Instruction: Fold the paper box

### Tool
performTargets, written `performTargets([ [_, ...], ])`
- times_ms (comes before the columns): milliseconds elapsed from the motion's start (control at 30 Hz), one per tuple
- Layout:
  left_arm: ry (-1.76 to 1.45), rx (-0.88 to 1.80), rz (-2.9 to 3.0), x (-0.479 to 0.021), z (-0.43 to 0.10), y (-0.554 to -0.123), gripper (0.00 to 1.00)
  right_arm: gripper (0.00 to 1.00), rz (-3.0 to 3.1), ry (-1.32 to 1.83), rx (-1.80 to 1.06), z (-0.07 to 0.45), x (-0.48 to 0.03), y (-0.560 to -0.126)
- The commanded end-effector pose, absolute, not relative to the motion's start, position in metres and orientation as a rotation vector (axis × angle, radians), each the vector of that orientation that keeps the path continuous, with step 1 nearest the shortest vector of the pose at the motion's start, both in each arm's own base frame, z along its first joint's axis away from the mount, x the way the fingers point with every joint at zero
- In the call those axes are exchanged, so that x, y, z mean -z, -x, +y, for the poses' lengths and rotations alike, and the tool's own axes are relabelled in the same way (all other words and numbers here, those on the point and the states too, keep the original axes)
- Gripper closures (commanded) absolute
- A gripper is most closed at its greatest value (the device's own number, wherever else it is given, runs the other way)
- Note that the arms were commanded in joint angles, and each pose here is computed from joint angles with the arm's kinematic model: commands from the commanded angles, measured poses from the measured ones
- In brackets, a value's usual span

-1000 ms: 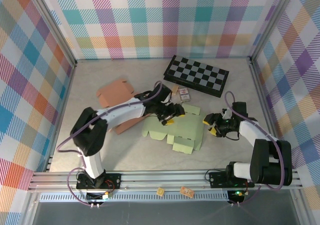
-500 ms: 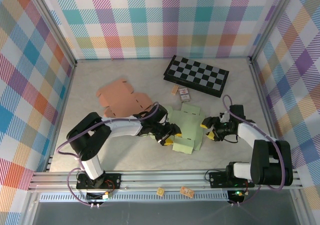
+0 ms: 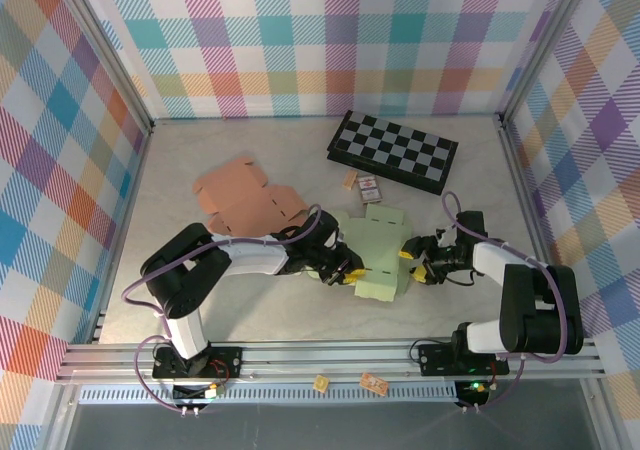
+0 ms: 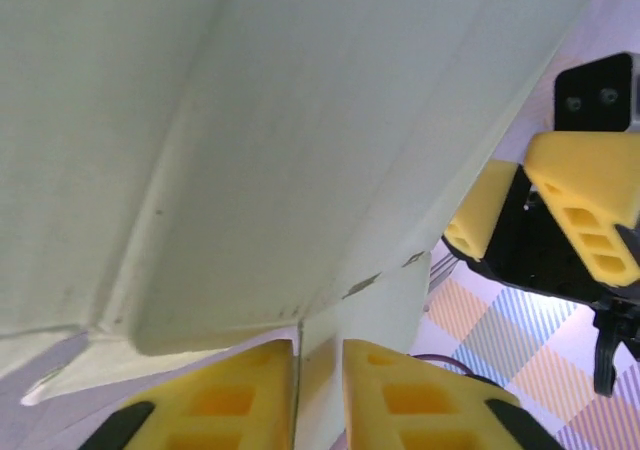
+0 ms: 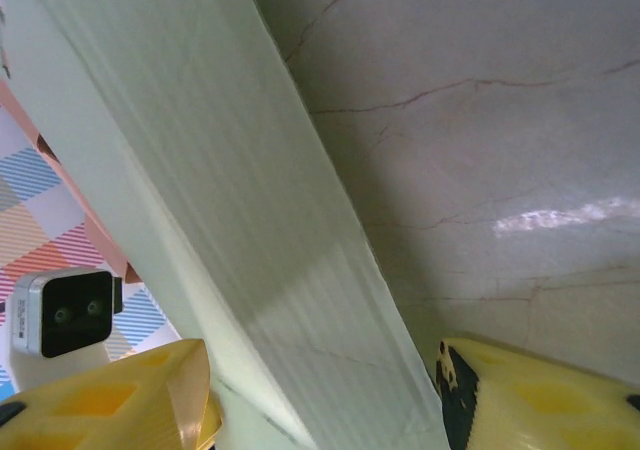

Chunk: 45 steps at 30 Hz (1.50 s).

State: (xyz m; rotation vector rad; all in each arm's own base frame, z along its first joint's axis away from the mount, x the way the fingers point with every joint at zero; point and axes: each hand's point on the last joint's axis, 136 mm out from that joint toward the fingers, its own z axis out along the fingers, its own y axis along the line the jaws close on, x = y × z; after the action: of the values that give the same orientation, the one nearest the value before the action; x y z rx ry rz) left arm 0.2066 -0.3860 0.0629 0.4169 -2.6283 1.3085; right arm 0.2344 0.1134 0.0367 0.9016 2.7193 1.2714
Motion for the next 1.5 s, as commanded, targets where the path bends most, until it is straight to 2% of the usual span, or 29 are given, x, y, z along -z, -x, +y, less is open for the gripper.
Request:
performTargets([
  [0, -0.389, -1.361, -2.606, -0.074, -0.398, -0.208, 0.89, 0.38, 2.705, -0.879, -1.27, 0.114, -0.046, -0.238],
  [100, -0.371, -1.385, -2.594, -0.078, -0.405, -0.21, 1.0, 0.38, 2.681, -0.878, -1.251, 0.112, -0.052, -0.244],
  [233, -0.375, -1.405, -2.606, -0.089, -0.406, -0.217, 1.0, 0.37, 2.654, -0.88, -1.204, 0.106, -0.064, -0.253],
  [433, -0.38, -1.499, -2.647, -0.151, -0.399, -0.255, 1.0, 0.21, 2.572, -0.913, -1.17, 0.097, -0.105, -0.28],
  [633, -0.436, -1.633, -2.538, -0.198, -0.392, -0.29, 1.0, 0.12, 2.411, -0.868, -1.353, 0.107, -0.16, -0.335],
  [767, -0.462, -1.703, -2.493, -0.215, -0.386, -0.307, 1.0, 0.11, 2.404, -0.854, -1.425, 0.112, -0.165, -0.353],
  [1100, -0.469, -1.742, -2.477, -0.222, -0.382, -0.32, 1.0, 0.21, 2.324, -1.099, -1.575, 0.117, -0.151, -0.347],
  [1267, -0.465, -1.741, -2.465, -0.22, -0.382, -0.319, 1.0, 0.29, 2.177, -1.209, -1.699, 0.119, -0.157, -0.369],
  [1367, -0.459, -1.748, -2.462, -0.221, -0.383, -0.32, 1.0, 0.37, 2.14, -1.249, -1.727, 0.12, -0.166, -0.381],
  [1467, -0.461, -1.751, -2.461, -0.221, -0.383, -0.321, 1.0, 0.51, 2.119, -1.297, -1.735, 0.122, -0.166, -0.385],
])
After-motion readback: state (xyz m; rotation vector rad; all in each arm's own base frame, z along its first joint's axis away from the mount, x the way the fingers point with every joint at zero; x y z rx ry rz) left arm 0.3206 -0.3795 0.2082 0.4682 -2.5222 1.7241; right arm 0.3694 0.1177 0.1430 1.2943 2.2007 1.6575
